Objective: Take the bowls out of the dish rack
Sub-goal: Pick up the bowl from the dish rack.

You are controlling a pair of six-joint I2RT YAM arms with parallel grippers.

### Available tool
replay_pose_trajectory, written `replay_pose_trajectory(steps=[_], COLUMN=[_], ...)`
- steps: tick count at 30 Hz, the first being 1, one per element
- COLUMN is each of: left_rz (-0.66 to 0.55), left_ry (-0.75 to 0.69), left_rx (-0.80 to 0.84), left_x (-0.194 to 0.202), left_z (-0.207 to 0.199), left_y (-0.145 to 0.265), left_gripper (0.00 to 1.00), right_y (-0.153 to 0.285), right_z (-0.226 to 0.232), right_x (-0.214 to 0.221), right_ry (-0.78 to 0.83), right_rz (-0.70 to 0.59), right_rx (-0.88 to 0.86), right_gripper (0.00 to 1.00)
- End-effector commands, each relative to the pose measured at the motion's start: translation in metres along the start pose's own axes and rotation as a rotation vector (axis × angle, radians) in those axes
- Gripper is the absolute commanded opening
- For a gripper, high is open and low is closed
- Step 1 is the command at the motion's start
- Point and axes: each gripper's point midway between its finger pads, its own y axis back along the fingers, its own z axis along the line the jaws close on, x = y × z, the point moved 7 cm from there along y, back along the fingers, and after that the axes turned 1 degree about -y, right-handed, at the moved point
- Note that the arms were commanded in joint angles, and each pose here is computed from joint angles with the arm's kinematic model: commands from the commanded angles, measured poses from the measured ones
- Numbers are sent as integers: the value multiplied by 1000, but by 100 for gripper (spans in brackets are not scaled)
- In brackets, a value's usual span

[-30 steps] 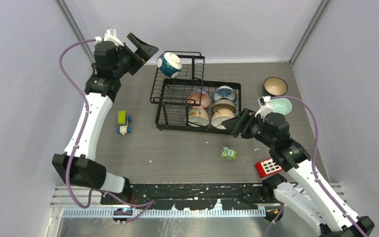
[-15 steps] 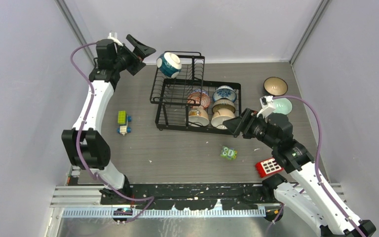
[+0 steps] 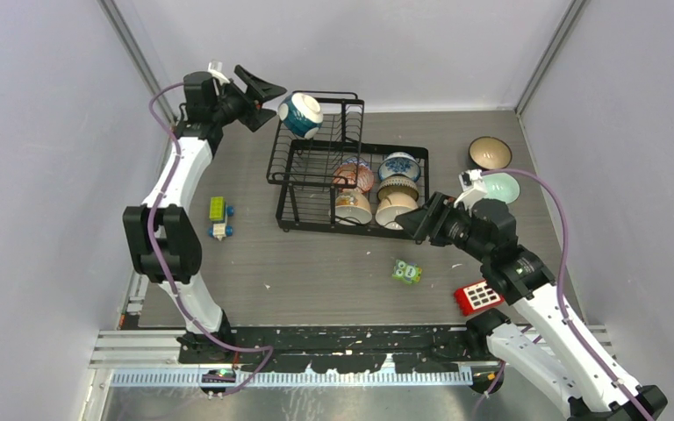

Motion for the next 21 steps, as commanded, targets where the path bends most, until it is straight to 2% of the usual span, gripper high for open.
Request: replay_pose_trajectory(steps=[1, 11, 17, 21], left_rz=[25, 44, 55, 58], left_ry=[-2, 78, 104, 115], left_rx=[100, 170, 225, 250], left_x=[-2, 0, -1, -1], left_z=[-11, 7, 7, 6], left_y=[-2, -9, -9, -9], left_gripper=[80, 68, 57, 55], right_y=[0, -2, -3, -3], right_z=[7, 7, 7, 6], right_x=[-9, -11, -11, -11], right_ry=[30, 29, 33, 32], right_rz=[-36, -41, -40, -39], right_rx=[-22, -17, -10, -9], right_gripper=[73, 73, 73, 73])
